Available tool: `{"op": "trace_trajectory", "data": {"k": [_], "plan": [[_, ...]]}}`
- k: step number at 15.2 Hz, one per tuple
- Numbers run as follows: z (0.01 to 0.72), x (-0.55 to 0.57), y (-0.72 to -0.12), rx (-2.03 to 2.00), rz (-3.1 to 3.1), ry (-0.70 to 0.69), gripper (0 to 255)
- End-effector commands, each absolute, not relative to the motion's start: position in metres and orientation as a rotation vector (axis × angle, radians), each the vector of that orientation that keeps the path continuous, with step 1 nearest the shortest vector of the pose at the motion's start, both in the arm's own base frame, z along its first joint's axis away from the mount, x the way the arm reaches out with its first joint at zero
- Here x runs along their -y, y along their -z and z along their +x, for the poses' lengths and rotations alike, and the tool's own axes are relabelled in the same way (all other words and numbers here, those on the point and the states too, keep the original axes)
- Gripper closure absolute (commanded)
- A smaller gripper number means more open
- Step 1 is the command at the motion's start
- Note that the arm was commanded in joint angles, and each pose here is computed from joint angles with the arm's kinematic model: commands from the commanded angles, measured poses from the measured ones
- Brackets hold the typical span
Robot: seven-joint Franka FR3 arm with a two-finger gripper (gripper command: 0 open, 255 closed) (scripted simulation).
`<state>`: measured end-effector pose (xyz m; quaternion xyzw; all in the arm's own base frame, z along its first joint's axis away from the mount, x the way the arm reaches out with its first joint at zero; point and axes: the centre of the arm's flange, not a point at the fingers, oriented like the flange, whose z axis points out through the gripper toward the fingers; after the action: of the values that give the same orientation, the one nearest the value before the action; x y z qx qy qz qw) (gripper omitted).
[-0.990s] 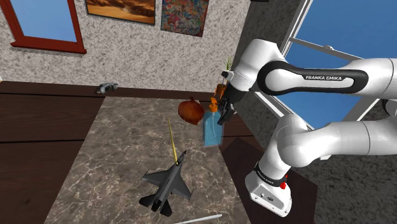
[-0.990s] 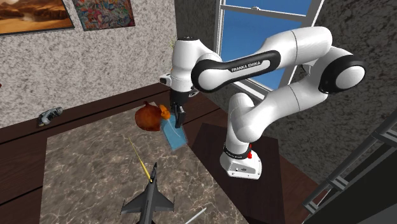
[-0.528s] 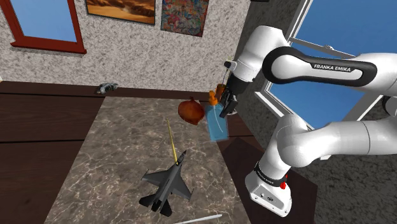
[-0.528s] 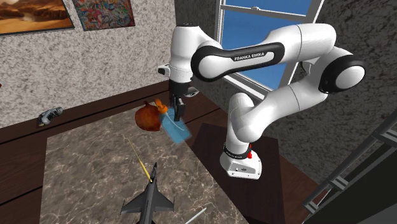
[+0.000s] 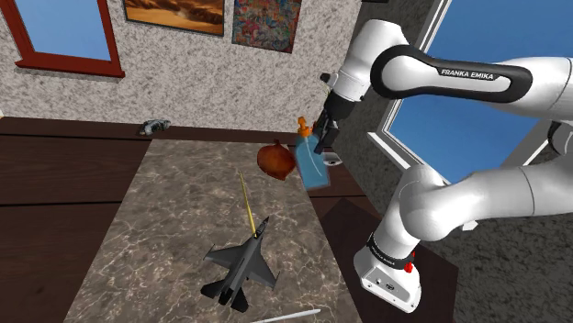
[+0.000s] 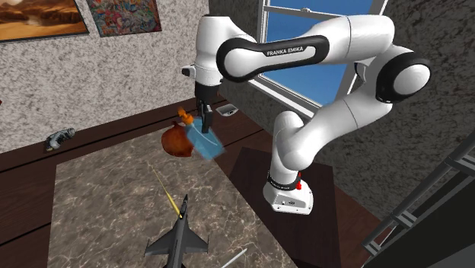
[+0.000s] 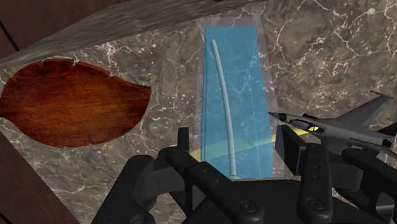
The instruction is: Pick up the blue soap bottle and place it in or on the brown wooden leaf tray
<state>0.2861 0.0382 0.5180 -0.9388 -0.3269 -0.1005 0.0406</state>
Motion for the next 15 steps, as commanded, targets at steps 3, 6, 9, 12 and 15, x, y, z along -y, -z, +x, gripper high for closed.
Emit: {"op": "trace_trajectory", "data": {"k": [3, 6, 9, 12, 15], "plan": [[0.327, -0.006, -0.521, 1.002, -2.876, 0.308, 255], [0.359, 0.018, -0.524, 1.002, -2.876, 0.308, 255], [0.391, 0.041, -0.528, 1.002, -2.876, 0.308, 255], [0.422, 0.065, -0.532, 1.002, -2.876, 0.308, 255], [0.454, 0.088, -0.535, 1.002, -2.876, 0.308, 255]]}}
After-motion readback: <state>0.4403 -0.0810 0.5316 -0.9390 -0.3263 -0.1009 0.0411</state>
